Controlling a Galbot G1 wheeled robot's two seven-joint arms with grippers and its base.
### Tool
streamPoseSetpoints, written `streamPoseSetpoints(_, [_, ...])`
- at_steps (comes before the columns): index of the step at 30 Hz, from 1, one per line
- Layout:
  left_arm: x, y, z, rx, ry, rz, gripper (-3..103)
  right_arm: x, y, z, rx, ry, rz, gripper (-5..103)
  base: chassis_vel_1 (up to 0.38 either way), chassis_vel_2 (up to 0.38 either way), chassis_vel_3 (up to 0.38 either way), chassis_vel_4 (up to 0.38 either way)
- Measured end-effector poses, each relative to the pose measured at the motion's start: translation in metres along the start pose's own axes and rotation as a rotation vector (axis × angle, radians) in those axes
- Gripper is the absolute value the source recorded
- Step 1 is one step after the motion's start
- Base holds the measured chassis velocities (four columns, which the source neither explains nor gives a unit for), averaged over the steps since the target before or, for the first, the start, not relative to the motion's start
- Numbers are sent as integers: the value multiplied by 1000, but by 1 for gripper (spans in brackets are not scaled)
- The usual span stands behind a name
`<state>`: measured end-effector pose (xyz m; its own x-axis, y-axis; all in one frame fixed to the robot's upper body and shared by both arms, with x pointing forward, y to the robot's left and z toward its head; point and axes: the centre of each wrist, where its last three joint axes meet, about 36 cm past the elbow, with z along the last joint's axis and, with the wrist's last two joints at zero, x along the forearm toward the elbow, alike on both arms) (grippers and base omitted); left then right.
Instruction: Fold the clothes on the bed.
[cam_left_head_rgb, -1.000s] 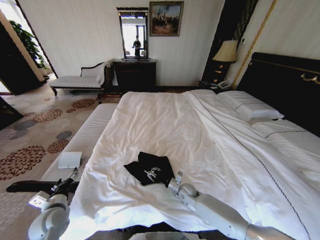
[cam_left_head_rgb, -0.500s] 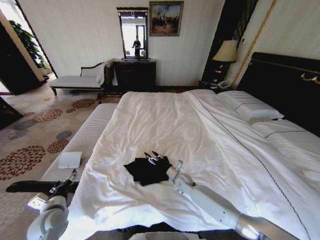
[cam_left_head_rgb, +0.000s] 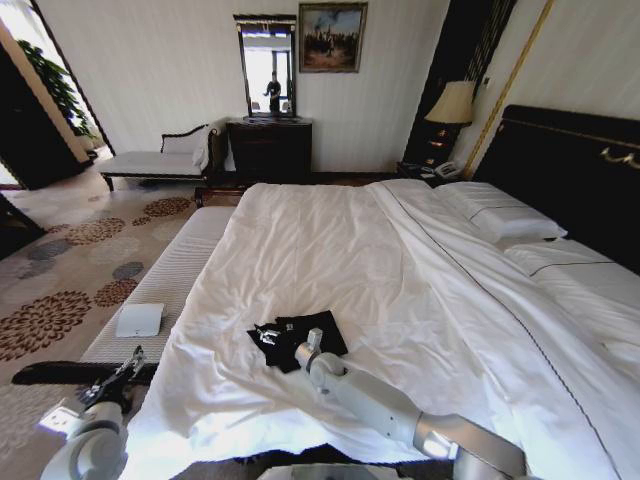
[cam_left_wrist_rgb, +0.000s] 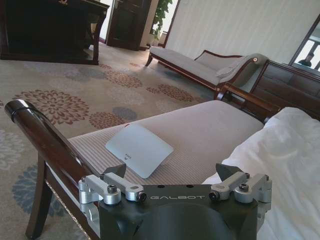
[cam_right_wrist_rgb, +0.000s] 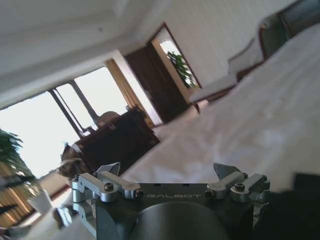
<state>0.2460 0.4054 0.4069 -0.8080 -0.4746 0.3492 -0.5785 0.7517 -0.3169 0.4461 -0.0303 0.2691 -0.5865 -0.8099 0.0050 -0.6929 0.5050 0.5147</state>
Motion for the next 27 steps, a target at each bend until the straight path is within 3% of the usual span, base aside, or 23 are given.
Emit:
streamPoseSetpoints(3, [3,-2,-1,4,-7,17,100,-7,7,-17,-5,-85,-67,100,0,0,0,0])
streamPoseSetpoints(4, [6,-5,-3,5,-15,38,100,-11,8,-43,4,-177,-108,100,0,0,0,0])
streamPoseSetpoints(7, [15,-16,-6,10,-27,103,100,0,-12,-105,56,-331,-65,100,0,0,0,0])
streamPoseSetpoints(8, [15,-16,-6,10,-27,103,100,0,-12,-105,56,-331,-65,100,0,0,0,0])
streamPoseSetpoints(12, [34,-38,-11,0,-26,188,100,62,-49,-173,163,-407,247,100,0,0,0,0])
streamPoseSetpoints(13, [42,-50,-13,-27,-30,221,100,104,-64,-198,229,-426,391,100,0,0,0,0])
streamPoseSetpoints(14, [42,-50,-13,-27,-30,221,100,104,-64,-198,229,-426,391,100,0,0,0,0])
streamPoseSetpoints(17, [54,-70,-14,-118,-71,273,100,179,-73,-223,431,-438,599,100,0,0,0,0])
streamPoseSetpoints(18, [57,-76,-13,-151,-91,288,100,202,-71,-232,504,-438,667,100,0,0,0,0])
streamPoseSetpoints(19, [63,-87,-13,-208,-131,321,100,243,-58,-244,595,-430,805,100,0,0,0,0])
streamPoseSetpoints(20, [63,-87,-13,-208,-131,321,100,243,-58,-244,595,-430,805,100,0,0,0,0])
streamPoseSetpoints(21, [69,-96,-13,-230,-149,348,100,271,-42,-244,614,-405,901,100,0,0,0,0])
streamPoseSetpoints(22, [71,-99,-13,-234,-153,357,100,278,-38,-242,614,-400,922,100,0,0,0,0])
streamPoseSetpoints(24, [85,-113,-12,-244,-167,406,100,319,-3,-226,608,-402,1024,100,0,0,0,0])
streamPoseSetpoints(25, [85,-113,-12,-244,-167,406,100,319,-3,-226,608,-402,1024,100,0,0,0,0])
streamPoseSetpoints(27, [94,-121,-7,-240,-192,438,100,343,24,-203,606,-430,1067,100,0,0,0,0])
